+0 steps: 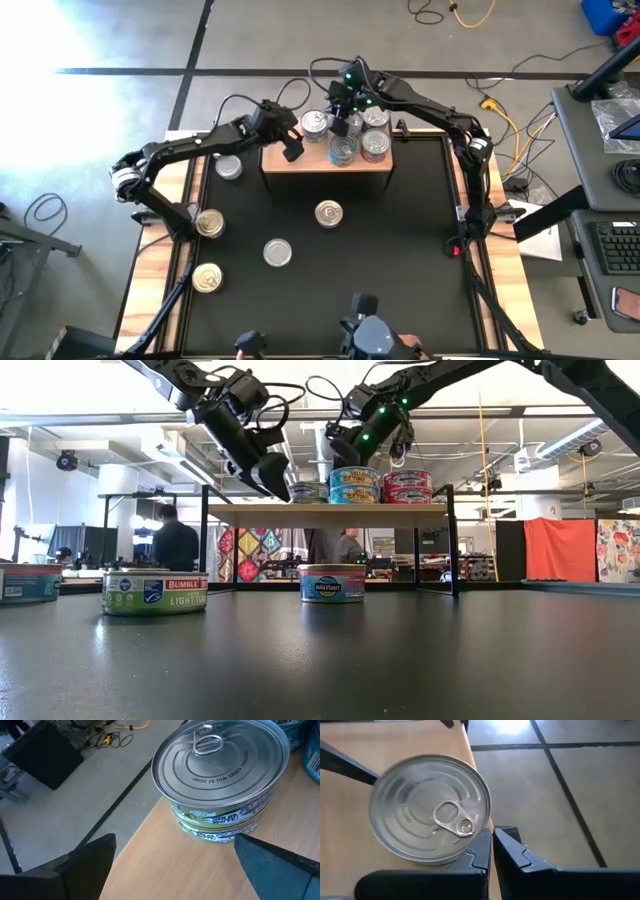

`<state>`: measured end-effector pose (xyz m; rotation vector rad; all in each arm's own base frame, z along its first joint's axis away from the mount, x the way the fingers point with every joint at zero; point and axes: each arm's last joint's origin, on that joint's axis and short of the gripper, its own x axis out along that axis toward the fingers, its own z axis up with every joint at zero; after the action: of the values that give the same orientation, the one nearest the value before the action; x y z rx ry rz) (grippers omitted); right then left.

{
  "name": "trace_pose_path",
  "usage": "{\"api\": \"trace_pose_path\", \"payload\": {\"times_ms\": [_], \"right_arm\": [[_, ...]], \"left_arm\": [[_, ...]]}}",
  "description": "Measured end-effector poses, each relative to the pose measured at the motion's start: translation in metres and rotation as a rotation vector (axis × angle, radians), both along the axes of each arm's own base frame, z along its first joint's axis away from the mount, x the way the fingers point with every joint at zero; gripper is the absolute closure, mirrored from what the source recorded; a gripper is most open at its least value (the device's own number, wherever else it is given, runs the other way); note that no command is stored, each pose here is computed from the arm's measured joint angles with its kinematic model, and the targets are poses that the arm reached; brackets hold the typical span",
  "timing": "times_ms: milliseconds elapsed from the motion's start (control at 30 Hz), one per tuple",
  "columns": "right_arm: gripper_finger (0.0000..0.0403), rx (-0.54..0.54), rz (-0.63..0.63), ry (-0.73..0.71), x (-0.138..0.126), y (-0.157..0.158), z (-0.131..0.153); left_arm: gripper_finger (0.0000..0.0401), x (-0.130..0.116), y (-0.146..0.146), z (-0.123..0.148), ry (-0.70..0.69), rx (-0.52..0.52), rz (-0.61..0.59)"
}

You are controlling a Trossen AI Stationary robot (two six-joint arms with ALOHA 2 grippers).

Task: Stack canned seafood by type on shelf
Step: Stack the green tuna can on top of the other green tuna can on the shelf

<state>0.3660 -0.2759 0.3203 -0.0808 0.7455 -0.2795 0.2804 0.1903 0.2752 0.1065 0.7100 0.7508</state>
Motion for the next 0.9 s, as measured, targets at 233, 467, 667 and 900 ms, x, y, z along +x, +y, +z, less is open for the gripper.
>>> {"api": "trace_pose_path", "payload": {"times_ms": [233,467,667,900], "right_arm": [[0.039,0.074,0.079,-0.027,0.0,0.006,0.005],[0.039,0.136,0.252,-0.083,0.007,0.018,0.004],[0.039,0.13,0.285,-0.085,0.019,0.022,-0.007],[0.039,0.102,0.276,-0.101,0.027,0.018,-0.015]], "left_arm": [[0.0011,0.0,0.0,-0.005,0.001,0.008,-0.004],[0.0011,0.001,0.001,-0.012,-0.027,0.044,-0.014],[0.0011,0.005,0.004,-0.021,-0.027,0.042,-0.018],[0.0011,0.014,0.004,-0.03,-0.027,0.033,-0.042]]}}
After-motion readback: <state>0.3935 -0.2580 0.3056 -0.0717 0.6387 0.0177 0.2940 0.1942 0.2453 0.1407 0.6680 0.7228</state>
